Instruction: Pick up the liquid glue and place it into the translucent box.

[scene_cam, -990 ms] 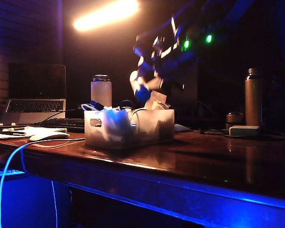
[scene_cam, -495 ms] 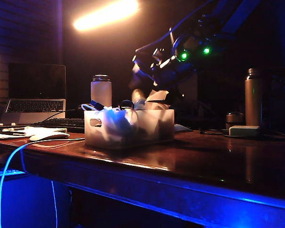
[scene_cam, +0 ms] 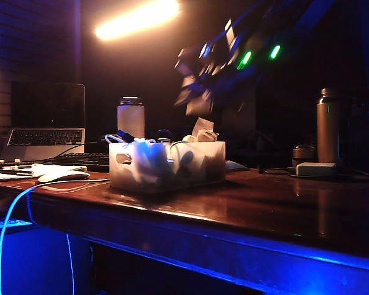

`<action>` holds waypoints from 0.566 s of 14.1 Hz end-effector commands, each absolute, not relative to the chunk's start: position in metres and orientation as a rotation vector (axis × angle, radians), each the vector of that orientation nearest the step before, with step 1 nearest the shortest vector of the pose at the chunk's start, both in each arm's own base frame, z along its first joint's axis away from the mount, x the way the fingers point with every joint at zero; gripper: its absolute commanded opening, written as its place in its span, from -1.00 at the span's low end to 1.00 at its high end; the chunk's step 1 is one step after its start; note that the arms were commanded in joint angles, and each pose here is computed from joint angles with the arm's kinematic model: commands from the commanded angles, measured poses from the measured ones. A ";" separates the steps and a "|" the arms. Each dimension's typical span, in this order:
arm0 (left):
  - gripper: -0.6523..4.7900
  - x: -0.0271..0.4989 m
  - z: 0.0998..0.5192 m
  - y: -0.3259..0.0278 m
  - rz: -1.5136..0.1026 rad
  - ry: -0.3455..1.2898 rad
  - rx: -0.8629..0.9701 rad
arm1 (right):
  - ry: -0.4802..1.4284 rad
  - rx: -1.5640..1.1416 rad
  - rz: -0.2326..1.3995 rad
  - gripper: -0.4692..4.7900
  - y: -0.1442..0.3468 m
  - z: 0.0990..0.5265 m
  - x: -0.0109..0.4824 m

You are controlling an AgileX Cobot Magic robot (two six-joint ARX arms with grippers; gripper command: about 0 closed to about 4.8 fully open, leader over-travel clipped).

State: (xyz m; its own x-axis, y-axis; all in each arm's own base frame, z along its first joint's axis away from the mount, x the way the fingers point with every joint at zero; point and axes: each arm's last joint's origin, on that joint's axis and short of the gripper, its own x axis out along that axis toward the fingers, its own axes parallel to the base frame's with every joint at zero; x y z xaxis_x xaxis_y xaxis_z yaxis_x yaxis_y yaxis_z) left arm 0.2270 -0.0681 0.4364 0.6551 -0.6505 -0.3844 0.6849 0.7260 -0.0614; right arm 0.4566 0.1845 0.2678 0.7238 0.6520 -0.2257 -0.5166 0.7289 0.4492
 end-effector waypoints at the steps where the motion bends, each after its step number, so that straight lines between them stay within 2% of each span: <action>1: -0.78 0.224 0.440 -0.069 -0.824 0.379 0.078 | 0.300 0.105 0.632 -0.82 0.157 0.316 0.437; 4: -0.78 0.223 0.438 -0.070 -0.850 0.394 0.068 | 0.324 -0.112 0.508 -0.82 0.133 0.362 0.398; 8: -0.78 0.223 0.438 -0.070 -0.864 0.396 0.067 | 0.277 -0.134 0.466 -0.82 0.104 0.438 0.316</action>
